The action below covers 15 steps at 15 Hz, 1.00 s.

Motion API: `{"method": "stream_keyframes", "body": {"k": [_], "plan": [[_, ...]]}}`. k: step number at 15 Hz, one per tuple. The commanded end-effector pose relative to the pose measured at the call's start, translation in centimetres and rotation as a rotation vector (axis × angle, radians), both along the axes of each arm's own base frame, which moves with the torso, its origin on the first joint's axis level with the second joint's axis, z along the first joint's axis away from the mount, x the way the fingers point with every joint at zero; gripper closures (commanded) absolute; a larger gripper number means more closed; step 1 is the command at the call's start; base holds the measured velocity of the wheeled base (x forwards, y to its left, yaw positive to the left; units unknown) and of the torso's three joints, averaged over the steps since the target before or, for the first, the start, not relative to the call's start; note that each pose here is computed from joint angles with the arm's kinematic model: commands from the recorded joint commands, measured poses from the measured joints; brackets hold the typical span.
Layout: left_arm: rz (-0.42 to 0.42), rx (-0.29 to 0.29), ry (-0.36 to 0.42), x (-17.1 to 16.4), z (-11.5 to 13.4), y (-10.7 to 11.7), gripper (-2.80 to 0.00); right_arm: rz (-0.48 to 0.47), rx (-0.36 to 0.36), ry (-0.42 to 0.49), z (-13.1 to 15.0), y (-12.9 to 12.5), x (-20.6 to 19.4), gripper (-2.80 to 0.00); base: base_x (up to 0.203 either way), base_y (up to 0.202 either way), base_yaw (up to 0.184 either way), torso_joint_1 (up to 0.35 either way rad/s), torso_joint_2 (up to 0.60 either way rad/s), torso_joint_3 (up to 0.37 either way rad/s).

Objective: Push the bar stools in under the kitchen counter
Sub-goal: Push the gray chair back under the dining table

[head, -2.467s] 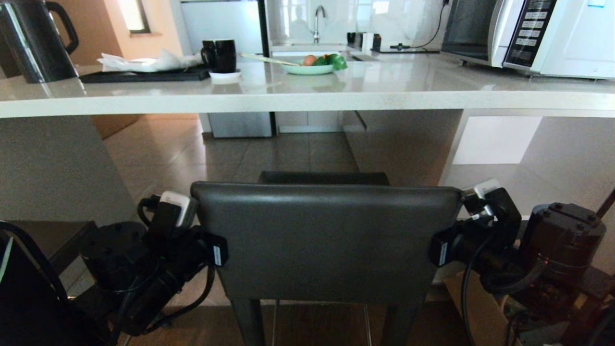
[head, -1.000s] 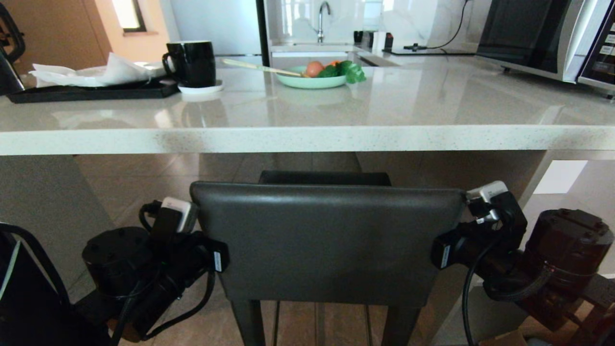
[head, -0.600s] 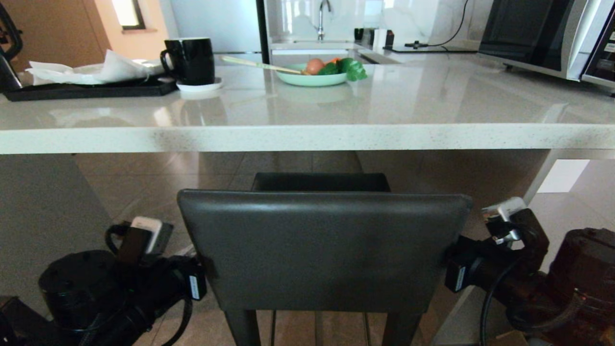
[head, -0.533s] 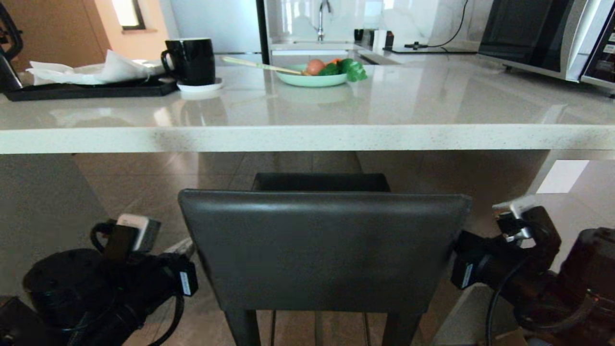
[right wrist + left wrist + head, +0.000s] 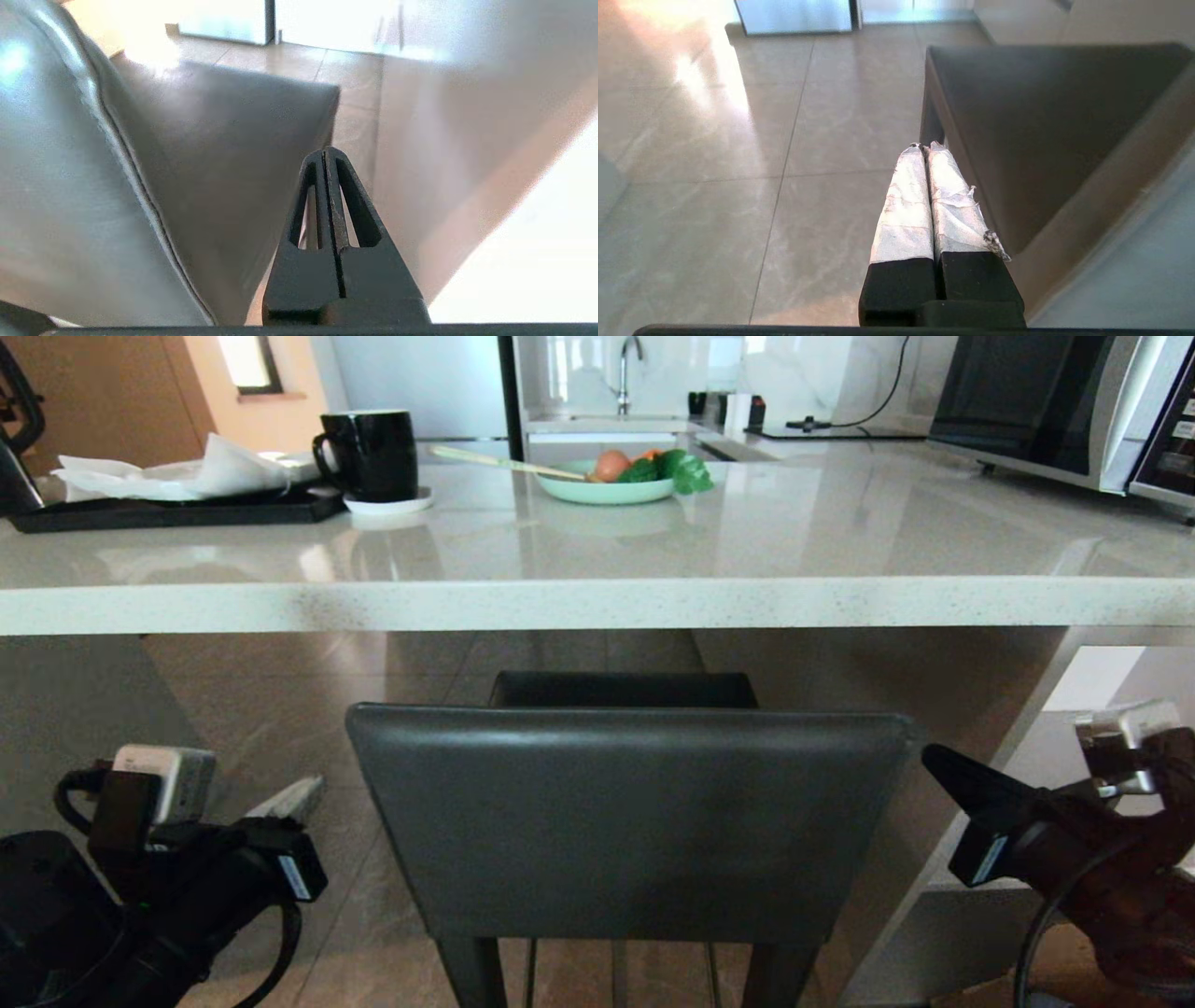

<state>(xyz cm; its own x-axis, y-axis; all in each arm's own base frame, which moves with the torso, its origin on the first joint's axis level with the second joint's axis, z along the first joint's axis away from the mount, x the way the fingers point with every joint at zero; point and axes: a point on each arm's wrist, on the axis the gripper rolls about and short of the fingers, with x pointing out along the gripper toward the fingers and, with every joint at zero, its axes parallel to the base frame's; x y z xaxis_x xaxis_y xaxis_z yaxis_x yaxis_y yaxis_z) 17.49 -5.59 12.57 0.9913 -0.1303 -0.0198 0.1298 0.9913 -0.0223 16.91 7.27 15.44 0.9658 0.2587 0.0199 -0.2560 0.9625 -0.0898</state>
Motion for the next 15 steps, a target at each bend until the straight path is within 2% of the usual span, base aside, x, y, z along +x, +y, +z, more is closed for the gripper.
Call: {"method": "stream_keyframes", "body": {"k": [1, 5, 7, 9, 12, 15], "plan": [[0.015, -0.018, -0.062, -1.2, 1.1, 0.6, 0.00, -0.026, 0.028, -0.063, 1.2, -0.7, -1.2, 0.00, 0.000, 0.000, 0.000, 0.000, 0.00, 0.000], [0.137, -0.045, -0.228, -4.5, 3.9, 2.4, 0.00, -0.170, 0.063, -0.149, 3.3, -3.6, -4.3, 0.00, 0.000, 0.000, 0.000, 0.000, 0.00, 0.000], [0.226, -0.014, -0.309, -6.4, 5.4, 3.8, 0.00, -0.214, 0.072, -0.185, 4.6, -4.9, -6.8, 0.00, 0.000, 0.000, 0.000, 0.000, 0.00, 0.000], [0.293, 0.006, -0.376, -8.4, 7.1, 4.8, 0.00, -0.299, 0.063, -0.187, 5.8, -6.3, -9.4, 0.00, 0.000, 0.000, 0.000, 0.000, 0.00, 0.000], [0.308, 0.032, -0.374, -12.2, 7.5, 5.5, 0.00, -0.402, 0.047, -0.188, 6.1, -7.6, -14.1, 0.00, 0.000, 0.000, 0.000, 0.000, 0.00, 0.000], [0.326, 0.056, -0.367, -16.1, 6.5, 6.1, 0.00, -0.404, 0.037, -0.189, 4.3, -7.7, -18.4, 0.00, 0.000, 0.000, 0.000, 0.000, 0.00, 0.000]]}}
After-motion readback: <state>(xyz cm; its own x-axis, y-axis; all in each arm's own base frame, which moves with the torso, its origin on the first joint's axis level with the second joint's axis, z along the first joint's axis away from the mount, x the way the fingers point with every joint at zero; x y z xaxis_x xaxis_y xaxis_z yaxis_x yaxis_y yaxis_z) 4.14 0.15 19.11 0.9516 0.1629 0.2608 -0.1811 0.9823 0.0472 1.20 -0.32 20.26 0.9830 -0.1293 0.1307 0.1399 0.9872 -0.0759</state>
